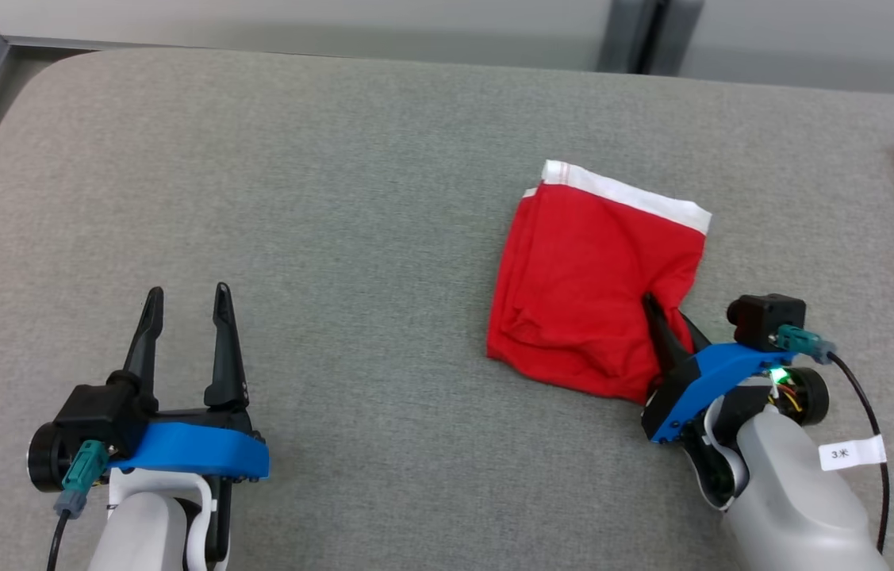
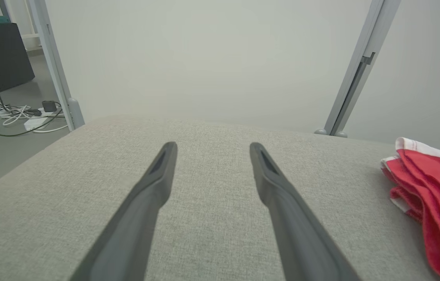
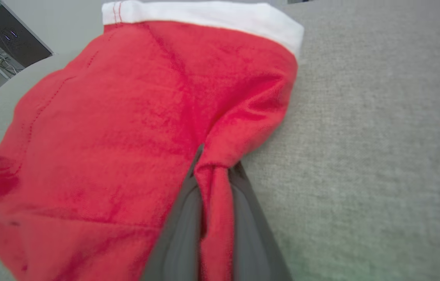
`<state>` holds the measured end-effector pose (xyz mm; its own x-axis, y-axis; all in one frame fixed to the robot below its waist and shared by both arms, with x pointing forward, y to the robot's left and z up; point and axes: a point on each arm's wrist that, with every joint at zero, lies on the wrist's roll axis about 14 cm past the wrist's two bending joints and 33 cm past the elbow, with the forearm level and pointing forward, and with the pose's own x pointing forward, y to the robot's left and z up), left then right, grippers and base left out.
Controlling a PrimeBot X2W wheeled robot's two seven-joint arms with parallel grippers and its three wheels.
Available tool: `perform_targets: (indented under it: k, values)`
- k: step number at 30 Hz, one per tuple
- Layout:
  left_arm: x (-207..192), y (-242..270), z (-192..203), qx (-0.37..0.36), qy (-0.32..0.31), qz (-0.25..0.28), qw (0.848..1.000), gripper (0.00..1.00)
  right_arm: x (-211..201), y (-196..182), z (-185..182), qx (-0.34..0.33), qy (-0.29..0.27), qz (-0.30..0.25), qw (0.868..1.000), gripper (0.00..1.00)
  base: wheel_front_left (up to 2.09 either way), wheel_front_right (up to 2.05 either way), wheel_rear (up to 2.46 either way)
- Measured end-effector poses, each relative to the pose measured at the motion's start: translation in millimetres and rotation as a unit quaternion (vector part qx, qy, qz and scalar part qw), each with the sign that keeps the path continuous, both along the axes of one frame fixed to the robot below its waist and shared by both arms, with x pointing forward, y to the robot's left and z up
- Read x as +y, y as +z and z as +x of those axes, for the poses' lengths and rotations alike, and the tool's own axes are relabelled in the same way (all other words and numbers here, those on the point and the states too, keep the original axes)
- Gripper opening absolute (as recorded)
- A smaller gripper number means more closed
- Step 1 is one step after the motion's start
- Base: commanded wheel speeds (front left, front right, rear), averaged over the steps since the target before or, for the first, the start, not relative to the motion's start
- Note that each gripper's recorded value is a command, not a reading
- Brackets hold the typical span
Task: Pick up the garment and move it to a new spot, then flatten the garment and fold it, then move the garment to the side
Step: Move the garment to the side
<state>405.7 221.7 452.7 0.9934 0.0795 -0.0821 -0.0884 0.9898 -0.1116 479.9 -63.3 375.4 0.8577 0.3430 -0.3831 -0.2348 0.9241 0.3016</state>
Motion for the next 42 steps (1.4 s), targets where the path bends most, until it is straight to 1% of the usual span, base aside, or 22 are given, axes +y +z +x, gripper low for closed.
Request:
perform_targets:
  k: [3, 5, 12, 15, 20, 22, 25, 28, 33, 37, 39, 42]
  values:
    - [-9.2, -2.5, 7.4, 0.0, -0.014, -0.003, 1.0, 1.0, -4.8, 3.9, 2.4, -0.017, -0.003, -0.006, 1.0, 0.0, 0.0, 0.0, 0.0]
    - [-16.7, -3.9, 15.2, -0.001, -0.026, -0.005, 1.0, 1.0, -15.4, 6.0, 4.7, -0.03, -0.005, -0.02, 0.999, 0.0, 0.0, 0.0, 0.0]
    - [-54.4, -13.6, 47.3, -0.003, -0.083, -0.01, 0.997, 1.0, -92.1, 19.1, 12.3, -0.071, -0.031, -0.101, 0.992, 0.0, 0.0, 0.0, 0.0]
    - [-71.7, -16.8, 60.6, -0.006, -0.109, -0.012, 0.994, 1.0, -125.6, 27.0, 11.3, -0.079, -0.048, -0.131, 0.987, 0.0, 0.0, 0.0, 0.0]
    - [-93.1, -19.2, 76.9, -0.012, -0.141, -0.014, 0.99, 1.0, -168.3, 34.2, 5.2, -0.077, -0.071, -0.167, 0.98, 0.0, 0.0, 0.0, 0.0]
    - [-97.7, -19.1, 81.3, -0.015, -0.148, -0.014, 0.989, 1.0, -176.2, 39.9, 7.4, -0.082, -0.073, -0.176, 0.978, 0.0, 0.0, 0.0, 0.0]
    - [-100.9, -22.8, 84.2, -0.011, -0.154, -0.013, 0.988, 1.0, -177.1, 49.4, 15.4, -0.092, -0.067, -0.185, 0.976, 0.0, 0.0, 0.0, 0.0]
    - [-102.0, -24.5, 88.8, -0.012, -0.157, -0.013, 0.987, 1.0, -184.8, 65.1, 31.5, -0.108, -0.052, -0.219, 0.968, 0.0, 0.0, 0.0, 0.0]
    - [-98.9, -32.5, 94.3, -0.007, -0.156, -0.009, 0.988, 1.0, -209.8, 75.3, 48.4, -0.093, -0.047, -0.264, 0.959, 0.0, 0.0, 0.0, 0.0]
    - [-97.7, -42.1, 98.2, -0.001, -0.155, -0.009, 0.988, 1.0, -242.0, 82.8, 59.7, -0.07, -0.061, -0.294, 0.951, 0.0, 0.0, 0.0, 0.0]
    - [-97.2, -44.0, 100.8, 0.0, -0.155, -0.008, 0.988, 1.0, -260.9, 86.5, 63.2, -0.059, -0.064, -0.322, 0.943, 0.0, 0.0, 0.0, 0.0]
    - [-95.6, -43.8, 105.7, -0.004, -0.154, -0.007, 0.988, 1.0, -284.6, 89.2, 67.5, -0.038, -0.075, -0.343, 0.936, 0.0, 0.0, 0.0, 0.0]
